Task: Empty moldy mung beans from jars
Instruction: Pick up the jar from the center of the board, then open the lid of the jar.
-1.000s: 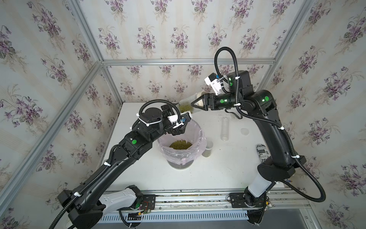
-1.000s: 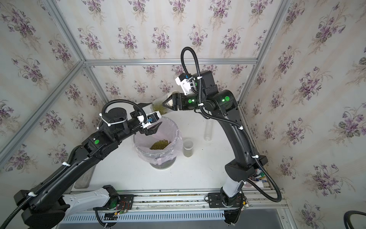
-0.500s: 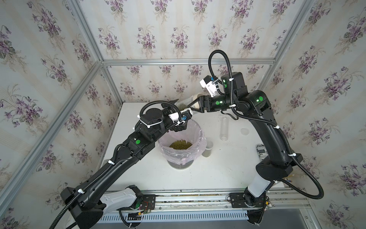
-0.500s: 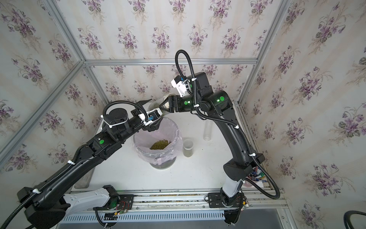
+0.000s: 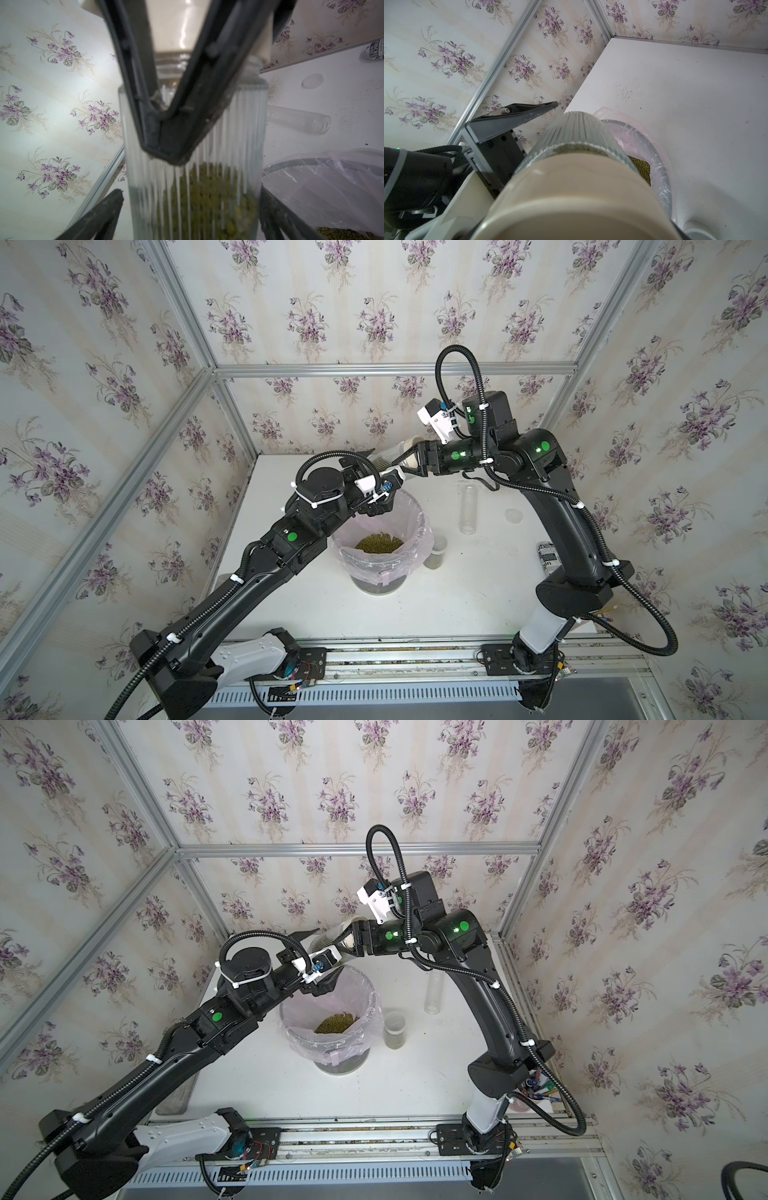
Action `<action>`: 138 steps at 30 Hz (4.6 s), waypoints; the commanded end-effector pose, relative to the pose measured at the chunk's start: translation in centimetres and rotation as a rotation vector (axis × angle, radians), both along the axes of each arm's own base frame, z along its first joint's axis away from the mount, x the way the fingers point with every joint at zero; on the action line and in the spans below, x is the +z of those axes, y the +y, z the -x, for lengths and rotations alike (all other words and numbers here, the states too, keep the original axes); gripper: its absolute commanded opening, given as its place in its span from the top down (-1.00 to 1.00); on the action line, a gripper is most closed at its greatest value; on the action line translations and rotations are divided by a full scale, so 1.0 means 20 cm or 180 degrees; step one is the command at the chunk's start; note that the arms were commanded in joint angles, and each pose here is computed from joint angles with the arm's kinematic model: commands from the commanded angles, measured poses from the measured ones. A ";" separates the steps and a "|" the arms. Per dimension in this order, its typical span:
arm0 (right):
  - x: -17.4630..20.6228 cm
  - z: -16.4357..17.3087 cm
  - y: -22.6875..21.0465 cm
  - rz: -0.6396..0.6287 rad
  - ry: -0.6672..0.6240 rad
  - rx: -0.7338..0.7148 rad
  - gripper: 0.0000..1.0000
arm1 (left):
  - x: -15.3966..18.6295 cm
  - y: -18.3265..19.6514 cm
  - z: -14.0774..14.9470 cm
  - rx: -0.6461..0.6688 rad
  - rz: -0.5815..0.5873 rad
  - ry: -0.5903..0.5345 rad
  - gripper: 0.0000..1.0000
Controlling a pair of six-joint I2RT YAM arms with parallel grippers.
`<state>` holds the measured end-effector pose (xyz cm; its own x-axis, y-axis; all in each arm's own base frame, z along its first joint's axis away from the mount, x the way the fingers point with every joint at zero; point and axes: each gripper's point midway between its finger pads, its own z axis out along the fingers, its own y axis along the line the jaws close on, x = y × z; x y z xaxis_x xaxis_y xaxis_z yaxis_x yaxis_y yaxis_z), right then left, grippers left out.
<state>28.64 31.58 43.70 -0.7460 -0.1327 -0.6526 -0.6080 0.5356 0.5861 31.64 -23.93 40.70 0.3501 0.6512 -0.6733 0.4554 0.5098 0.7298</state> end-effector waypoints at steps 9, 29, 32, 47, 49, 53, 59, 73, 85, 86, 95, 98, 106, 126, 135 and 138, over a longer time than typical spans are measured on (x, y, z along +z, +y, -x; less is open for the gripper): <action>0.11 0.05 0.03 -0.0240 -0.0164 0.0197 0.28 | 0.01 0.01 -0.02 0.0072 0.0056 -0.0028 -0.99; 0.11 0.11 0.08 -0.0477 -0.0096 0.0463 0.29 | -0.01 -0.01 -0.02 0.0006 0.0003 0.0042 -0.65; 0.10 0.10 0.08 -0.0453 -0.0086 0.0447 0.28 | -0.01 -0.01 -0.01 -0.0001 -0.0009 0.0062 -0.41; 0.07 0.08 0.09 -0.0418 -0.0079 0.0431 0.26 | -0.01 0.01 -0.01 0.0019 0.0001 0.0062 0.77; 0.07 0.09 0.10 -0.0453 -0.0090 0.0476 0.27 | -0.01 0.00 0.00 -0.0003 0.0010 0.0062 0.87; 0.07 0.09 0.10 -0.0451 -0.0099 0.0506 0.26 | 0.00 0.00 0.01 -0.0026 0.0030 0.0058 1.00; 0.03 0.05 0.09 -0.0362 -0.0087 0.0419 0.26 | 0.01 0.00 0.03 -0.0089 0.0067 0.0031 1.00; 0.02 0.06 0.09 -0.0436 -0.0056 0.0490 0.25 | 0.04 -0.02 0.06 -0.0206 0.0186 0.0010 1.00; 0.07 0.07 0.08 -0.0494 -0.0106 0.0459 -0.29 | 0.02 -0.03 0.04 -0.0185 0.0158 0.0038 1.00; 0.07 0.07 0.09 -0.0487 -0.0107 0.0446 -0.33 | 0.01 -0.03 0.04 -0.0186 0.0158 0.0043 1.00; 0.06 0.07 0.09 -0.0458 -0.0121 0.0396 -0.56 | 0.01 -0.03 0.04 -0.0187 0.0155 0.0045 1.00; 0.07 0.07 0.09 -0.0468 -0.0137 0.0379 -0.65 | 0.00 -0.03 0.04 -0.0187 0.0141 0.0050 1.00; 0.07 0.07 0.11 -0.0445 -0.0159 0.0355 -0.84 | -0.01 -0.03 0.03 -0.0176 0.0121 0.0058 1.00; 0.10 0.07 0.07 -0.0383 -0.0222 0.0234 -0.91 | -0.02 -0.02 0.03 -0.0141 0.0099 0.0056 1.00; 0.07 0.04 0.09 -0.0360 -0.0192 0.0238 -0.74 | -0.02 -0.01 0.03 -0.0121 0.0106 0.0042 1.00; 0.06 0.03 0.10 -0.0351 -0.0165 0.0254 -0.66 | -0.02 -0.01 0.03 -0.0120 0.0098 0.0038 1.00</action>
